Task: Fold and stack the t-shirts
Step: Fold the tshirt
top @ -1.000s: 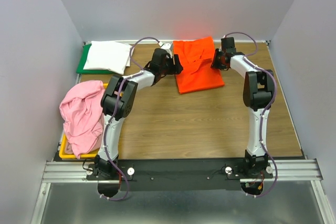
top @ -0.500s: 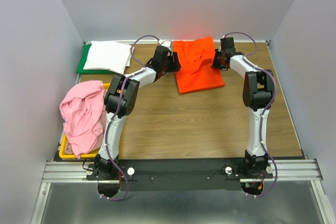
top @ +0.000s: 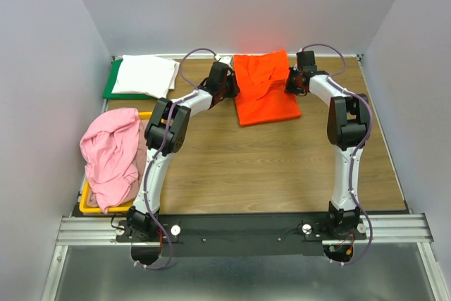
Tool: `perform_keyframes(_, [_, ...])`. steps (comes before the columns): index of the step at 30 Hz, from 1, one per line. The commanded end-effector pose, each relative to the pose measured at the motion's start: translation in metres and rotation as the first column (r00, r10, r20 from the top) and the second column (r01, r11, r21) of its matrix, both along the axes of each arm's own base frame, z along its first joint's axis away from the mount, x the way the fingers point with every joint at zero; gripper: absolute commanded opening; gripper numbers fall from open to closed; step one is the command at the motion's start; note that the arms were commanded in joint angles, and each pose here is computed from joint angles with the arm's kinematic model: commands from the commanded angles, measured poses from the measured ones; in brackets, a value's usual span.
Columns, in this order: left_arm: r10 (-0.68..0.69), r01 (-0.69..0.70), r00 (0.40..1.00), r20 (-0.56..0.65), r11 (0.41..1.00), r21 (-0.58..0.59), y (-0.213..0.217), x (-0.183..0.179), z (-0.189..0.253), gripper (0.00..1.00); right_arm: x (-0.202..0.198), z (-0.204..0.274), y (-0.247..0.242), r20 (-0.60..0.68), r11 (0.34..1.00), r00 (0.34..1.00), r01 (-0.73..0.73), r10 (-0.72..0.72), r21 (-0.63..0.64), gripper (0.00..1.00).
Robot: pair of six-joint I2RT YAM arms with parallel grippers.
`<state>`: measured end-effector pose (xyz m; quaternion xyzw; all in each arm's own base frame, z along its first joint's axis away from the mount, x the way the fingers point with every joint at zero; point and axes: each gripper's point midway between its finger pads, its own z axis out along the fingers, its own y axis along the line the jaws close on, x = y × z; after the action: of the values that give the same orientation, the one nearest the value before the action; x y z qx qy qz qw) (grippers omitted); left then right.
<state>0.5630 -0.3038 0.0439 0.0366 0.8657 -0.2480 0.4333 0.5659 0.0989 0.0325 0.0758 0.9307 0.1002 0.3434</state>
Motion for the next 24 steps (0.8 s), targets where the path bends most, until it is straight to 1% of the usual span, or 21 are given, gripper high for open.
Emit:
perform_keyframes(1, [-0.018,0.018,1.0,0.002,1.0,-0.004,-0.003,0.005,0.0,0.29,-0.002,0.026,-0.004,0.041,1.0,0.999,0.017,-0.017,0.0,0.0])
perform_keyframes(2, [-0.019,0.019,1.0,0.005,1.0,-0.002,-0.003,0.005,0.001,0.25,-0.004,0.032,-0.006,0.051,1.0,0.998,0.024,-0.024,-0.004,0.0])
perform_keyframes(4, [-0.024,0.024,1.0,0.008,1.0,-0.001,-0.004,0.006,0.001,0.2,-0.005,0.037,-0.007,0.059,1.0,0.998,0.03,-0.029,-0.006,0.0])
perform_keyframes(8, [-0.032,0.032,0.999,0.007,0.999,0.002,-0.004,0.006,0.001,0.07,-0.008,0.056,-0.009,0.088,0.999,0.995,0.039,-0.039,-0.005,0.0])
perform_keyframes(11, [-0.041,0.041,0.999,0.004,0.999,-0.004,-0.006,0.005,0.001,0.01,-0.012,0.057,-0.016,0.091,0.997,0.994,0.069,-0.066,-0.027,0.0])
perform_keyframes(20, [-0.073,0.078,0.995,0.065,0.995,-0.066,-0.017,0.005,0.035,0.0,-0.023,0.061,-0.025,0.091,0.993,0.99,0.109,-0.103,-0.054,0.0])
perform_keyframes(24, [-0.093,0.099,0.993,0.068,0.991,-0.085,-0.022,0.005,0.038,0.0,-0.026,0.057,-0.028,0.08,0.99,0.989,0.131,-0.126,-0.055,0.0])
